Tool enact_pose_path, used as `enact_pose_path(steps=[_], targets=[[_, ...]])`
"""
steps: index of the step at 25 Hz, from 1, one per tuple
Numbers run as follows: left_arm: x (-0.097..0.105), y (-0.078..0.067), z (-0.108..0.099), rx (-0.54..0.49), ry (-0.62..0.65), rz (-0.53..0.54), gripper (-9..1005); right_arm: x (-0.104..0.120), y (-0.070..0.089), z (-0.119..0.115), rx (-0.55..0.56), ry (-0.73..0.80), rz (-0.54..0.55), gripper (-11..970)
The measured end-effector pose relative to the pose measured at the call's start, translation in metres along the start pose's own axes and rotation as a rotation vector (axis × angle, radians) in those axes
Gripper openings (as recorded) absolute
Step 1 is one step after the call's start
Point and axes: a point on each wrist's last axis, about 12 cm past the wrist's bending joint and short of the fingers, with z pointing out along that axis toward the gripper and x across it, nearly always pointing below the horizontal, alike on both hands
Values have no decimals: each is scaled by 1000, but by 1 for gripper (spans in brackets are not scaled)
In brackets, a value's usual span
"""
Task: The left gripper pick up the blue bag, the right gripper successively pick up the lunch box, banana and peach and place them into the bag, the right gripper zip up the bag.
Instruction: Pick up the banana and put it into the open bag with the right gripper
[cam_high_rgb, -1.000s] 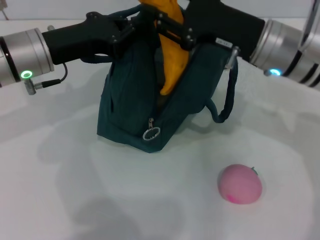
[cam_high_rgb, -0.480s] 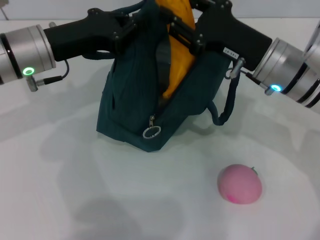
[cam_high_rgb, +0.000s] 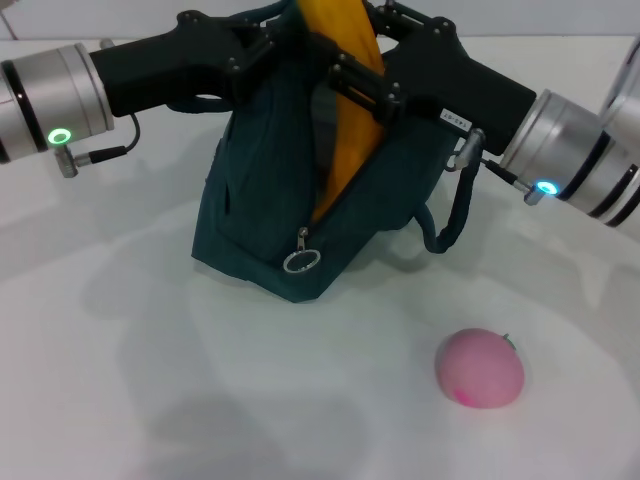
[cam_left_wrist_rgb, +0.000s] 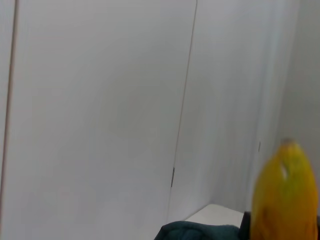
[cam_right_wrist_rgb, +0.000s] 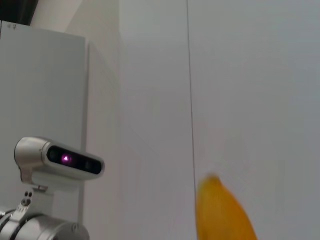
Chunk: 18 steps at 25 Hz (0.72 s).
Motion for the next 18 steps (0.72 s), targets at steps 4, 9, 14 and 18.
enact_pose_path(steps=[4, 9, 14, 18], targets=[[1, 1, -1, -8, 3, 6, 42, 1, -2, -9, 47, -23, 30, 550], [5, 1, -5, -30, 1, 19, 42, 1, -4, -15, 81, -44, 48, 681], [5, 2, -5, -33, 1, 31, 42, -2, -2, -16, 75, -71, 53, 678], [5, 3, -6, -43, -6, 44, 42, -4, -1, -29, 96, -128, 62, 676]])
